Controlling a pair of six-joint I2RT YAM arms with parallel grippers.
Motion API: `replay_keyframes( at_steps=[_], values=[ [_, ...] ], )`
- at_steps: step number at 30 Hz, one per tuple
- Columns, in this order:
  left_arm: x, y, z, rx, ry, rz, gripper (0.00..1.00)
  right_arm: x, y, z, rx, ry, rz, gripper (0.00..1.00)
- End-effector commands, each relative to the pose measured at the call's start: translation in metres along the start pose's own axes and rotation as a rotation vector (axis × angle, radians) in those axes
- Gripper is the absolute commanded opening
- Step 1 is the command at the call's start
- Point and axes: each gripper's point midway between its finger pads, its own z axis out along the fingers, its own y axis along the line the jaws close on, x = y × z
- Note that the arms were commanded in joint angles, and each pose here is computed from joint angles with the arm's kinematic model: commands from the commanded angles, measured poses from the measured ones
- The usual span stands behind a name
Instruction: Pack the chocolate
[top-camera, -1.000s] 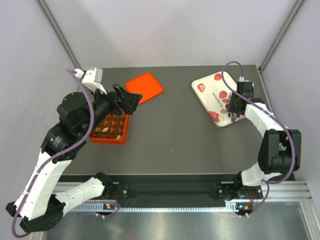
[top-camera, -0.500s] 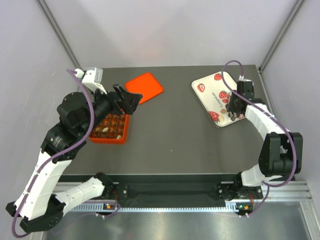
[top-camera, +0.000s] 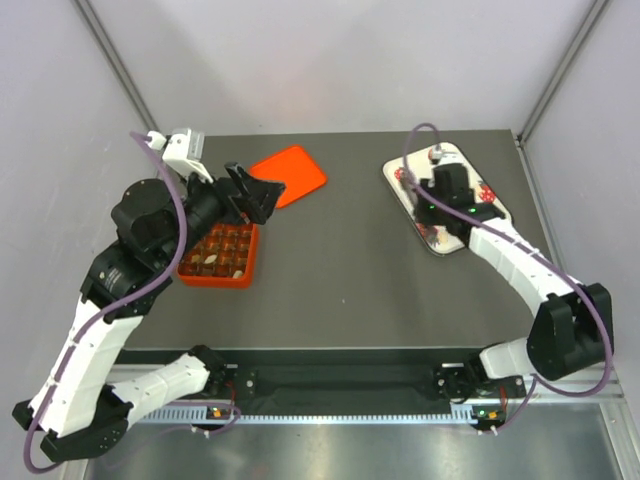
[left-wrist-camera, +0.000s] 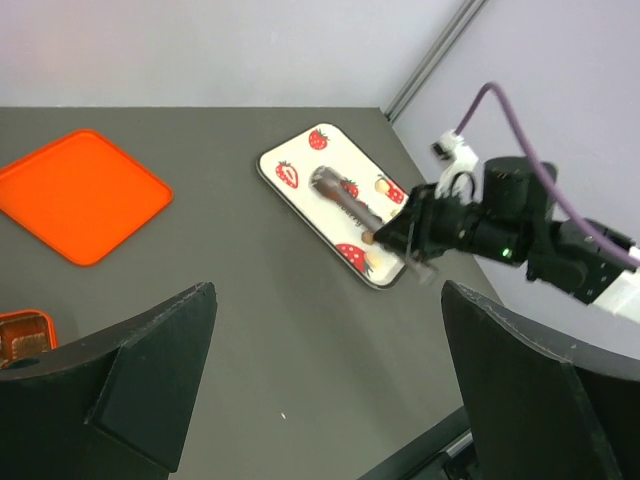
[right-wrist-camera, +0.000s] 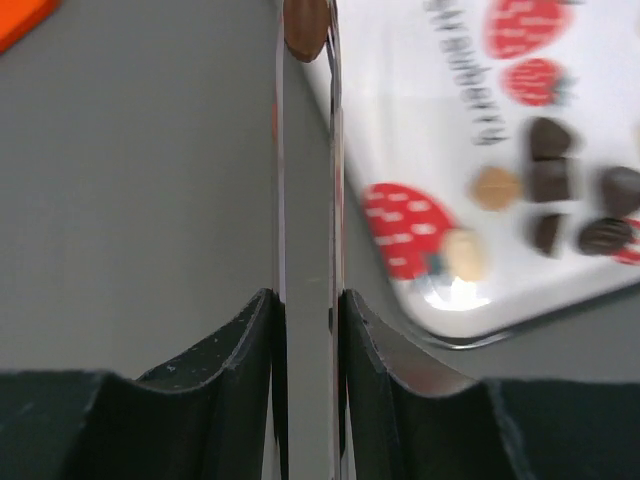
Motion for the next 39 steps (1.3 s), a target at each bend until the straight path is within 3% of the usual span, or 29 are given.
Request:
replay_keyframes(
  at_steps=[1,8,18,27,39],
  values=[
    [-0.036,-0.013,-0.011,0.036,-0.107,0.017,0.99,-0.028,0.081,-0.026,-0.190,-0.124,-0.009,0.25],
    [-0.053,-0.020,-0.024,0.054,-0.148,0.015,0.99,0.009,0.228,-0.048,-0.476,-0.097,-0.093,0.26],
    [-0.066,-0.022,-0.040,0.060,-0.196,0.018,0.99,0.065,0.371,-0.080,-0.735,-0.069,-0.238,0.26],
    [-0.067,-0.017,-0.048,0.040,-0.208,0.028,0.99,0.110,0.428,-0.103,-0.841,-0.054,-0.356,0.27],
    [-0.065,-0.014,-0.048,0.032,-0.210,0.029,0.99,0.143,0.422,-0.083,-0.768,-0.016,-0.427,0.31]
  ],
)
